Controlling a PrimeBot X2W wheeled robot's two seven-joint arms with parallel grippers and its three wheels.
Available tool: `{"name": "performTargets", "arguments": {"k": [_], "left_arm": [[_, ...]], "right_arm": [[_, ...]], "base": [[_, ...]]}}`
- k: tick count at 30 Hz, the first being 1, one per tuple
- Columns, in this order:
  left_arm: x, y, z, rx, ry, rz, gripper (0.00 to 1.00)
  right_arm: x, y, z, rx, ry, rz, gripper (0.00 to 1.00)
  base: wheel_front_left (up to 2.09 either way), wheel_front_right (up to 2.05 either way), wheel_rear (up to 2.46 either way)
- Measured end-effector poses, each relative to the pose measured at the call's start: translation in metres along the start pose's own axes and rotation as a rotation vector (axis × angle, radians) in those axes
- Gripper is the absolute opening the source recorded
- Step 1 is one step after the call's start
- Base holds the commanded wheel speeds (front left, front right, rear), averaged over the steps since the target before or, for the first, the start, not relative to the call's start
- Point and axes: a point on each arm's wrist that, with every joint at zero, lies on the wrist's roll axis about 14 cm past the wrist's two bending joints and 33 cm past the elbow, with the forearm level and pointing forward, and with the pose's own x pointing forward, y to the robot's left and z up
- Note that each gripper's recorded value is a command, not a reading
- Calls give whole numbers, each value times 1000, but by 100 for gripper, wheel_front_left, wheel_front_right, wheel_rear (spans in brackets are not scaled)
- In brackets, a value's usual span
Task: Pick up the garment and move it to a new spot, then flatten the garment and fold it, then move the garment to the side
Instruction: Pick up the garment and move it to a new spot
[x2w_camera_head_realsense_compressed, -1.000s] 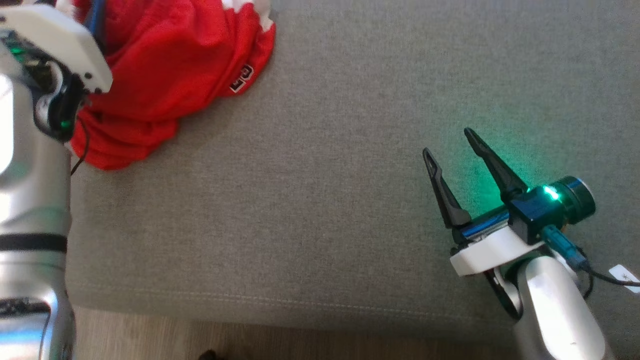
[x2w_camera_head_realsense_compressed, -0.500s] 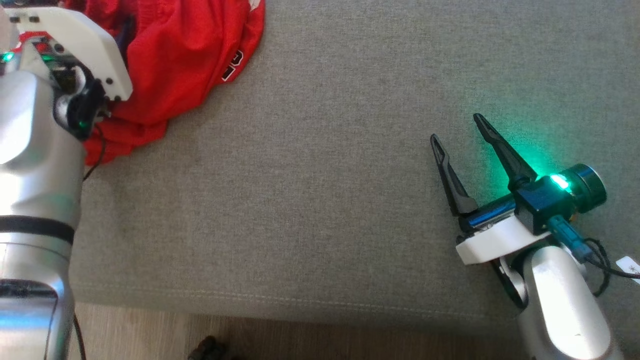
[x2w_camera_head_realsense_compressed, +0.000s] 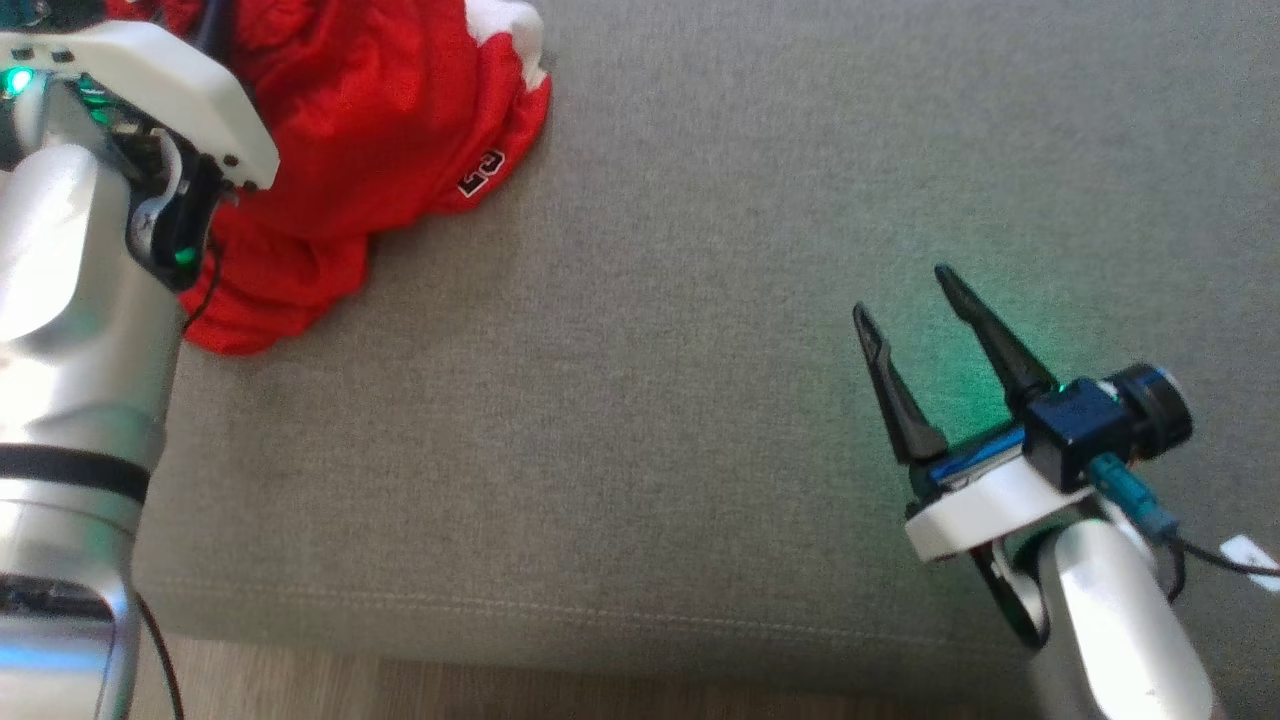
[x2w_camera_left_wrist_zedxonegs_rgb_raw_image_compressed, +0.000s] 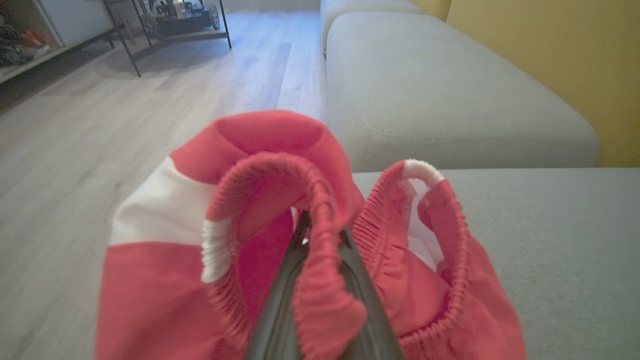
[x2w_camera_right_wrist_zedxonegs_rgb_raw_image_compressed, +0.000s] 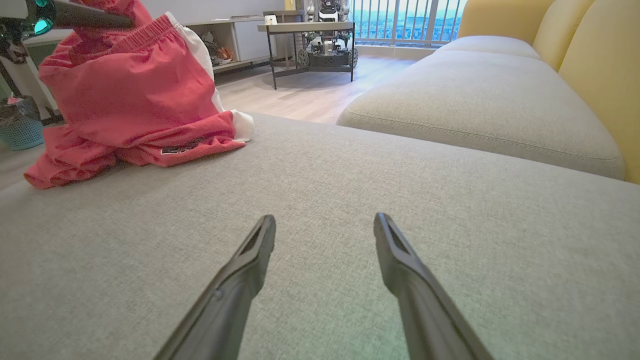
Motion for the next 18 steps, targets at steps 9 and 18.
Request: {"name": "performTargets", "arguments": {"k": [9,18], "left_arm": [[-26,-29,100,43,-284,-108,0],[-36,-132,170,55,-432,-363,0]], "right_arm": [[-24,-3,34,13,-62,-34,100],[-60,-40,60,22,-121,-167,100]], "base": [[0,0,0],[0,0,0]]}}
